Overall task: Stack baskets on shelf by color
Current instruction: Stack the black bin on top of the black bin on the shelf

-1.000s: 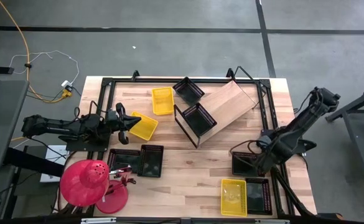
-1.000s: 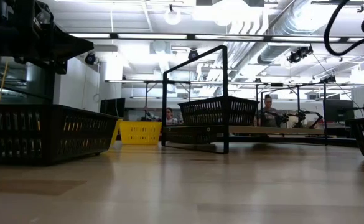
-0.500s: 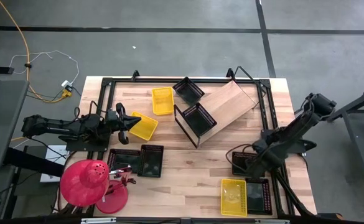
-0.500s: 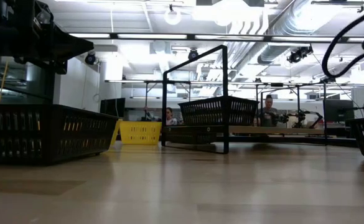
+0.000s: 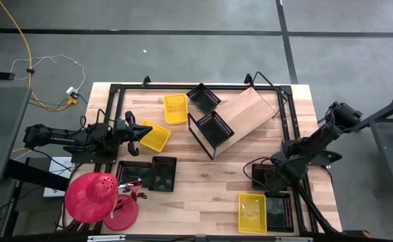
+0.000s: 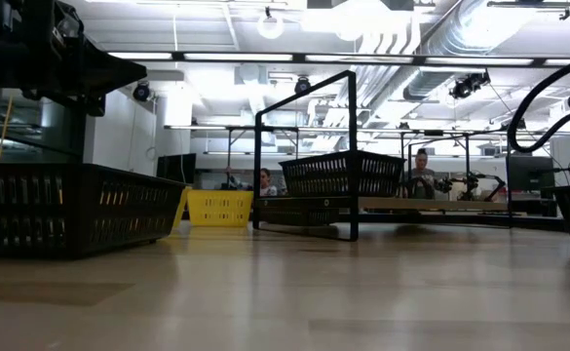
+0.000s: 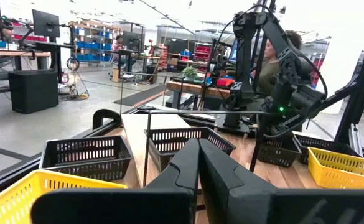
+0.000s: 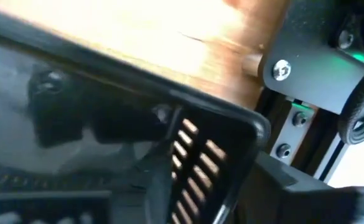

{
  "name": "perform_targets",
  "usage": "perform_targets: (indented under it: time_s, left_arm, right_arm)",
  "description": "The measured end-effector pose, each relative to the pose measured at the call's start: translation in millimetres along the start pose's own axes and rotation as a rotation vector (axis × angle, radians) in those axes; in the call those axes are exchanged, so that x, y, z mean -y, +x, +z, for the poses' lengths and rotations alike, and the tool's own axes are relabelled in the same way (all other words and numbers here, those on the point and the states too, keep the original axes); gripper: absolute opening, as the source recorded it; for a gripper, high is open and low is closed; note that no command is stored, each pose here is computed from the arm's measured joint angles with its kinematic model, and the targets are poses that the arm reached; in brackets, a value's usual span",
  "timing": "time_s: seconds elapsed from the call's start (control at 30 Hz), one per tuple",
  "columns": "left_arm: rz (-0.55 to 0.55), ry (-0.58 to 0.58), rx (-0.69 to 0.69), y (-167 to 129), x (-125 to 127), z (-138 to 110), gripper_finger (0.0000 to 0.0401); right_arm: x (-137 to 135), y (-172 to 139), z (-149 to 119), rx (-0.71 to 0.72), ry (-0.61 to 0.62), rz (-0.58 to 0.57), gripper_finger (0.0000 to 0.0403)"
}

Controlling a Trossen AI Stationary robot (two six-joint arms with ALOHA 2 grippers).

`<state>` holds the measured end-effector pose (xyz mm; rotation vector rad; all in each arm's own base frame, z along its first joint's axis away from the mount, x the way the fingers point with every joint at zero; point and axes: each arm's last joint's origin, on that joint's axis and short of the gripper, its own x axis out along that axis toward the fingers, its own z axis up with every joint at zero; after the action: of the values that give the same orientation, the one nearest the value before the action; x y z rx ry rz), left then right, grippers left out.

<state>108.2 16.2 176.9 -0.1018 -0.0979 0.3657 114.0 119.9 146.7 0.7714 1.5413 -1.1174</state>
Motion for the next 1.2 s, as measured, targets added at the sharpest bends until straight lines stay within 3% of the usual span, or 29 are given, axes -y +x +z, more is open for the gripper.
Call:
perform_targets:
  time_s: [0.2,0.37,0.5,0.7,0.93,1.2]
  left_arm:
    - [0.001,0.000,0.000,0.0,0.0,0.0,0.0000]
    - [0.003,-0.001,0.003,0.0,-0.1,0.2,0.0000]
    - [0.011,-0.002,0.007,0.0,-0.3,0.6,0.0000]
    - [0.018,-0.002,0.008,0.0,-0.5,0.6,0.0000]
    - [0.026,-0.002,0.009,0.0,-0.7,0.7,0.0000]
    - [0.026,-0.002,0.009,0.0,-0.7,0.7,0.0000]
  right_arm:
    - [1.7,-8.9,-0.1,0.007,-0.078,0.003,0.0014]
    - [9.8,-38.0,1.8,0.069,-0.083,0.089,0.0014]
    - [23.4,-67.9,7.9,0.209,-0.035,0.151,0.0004]
    - [34.8,-103.1,18.2,0.430,0.040,0.342,0.0001]
    - [36.9,-117.8,43.7,0.766,0.235,0.439,0.0000]
    - [27.5,-117.0,78.7,1.059,0.388,0.451,0.0000]
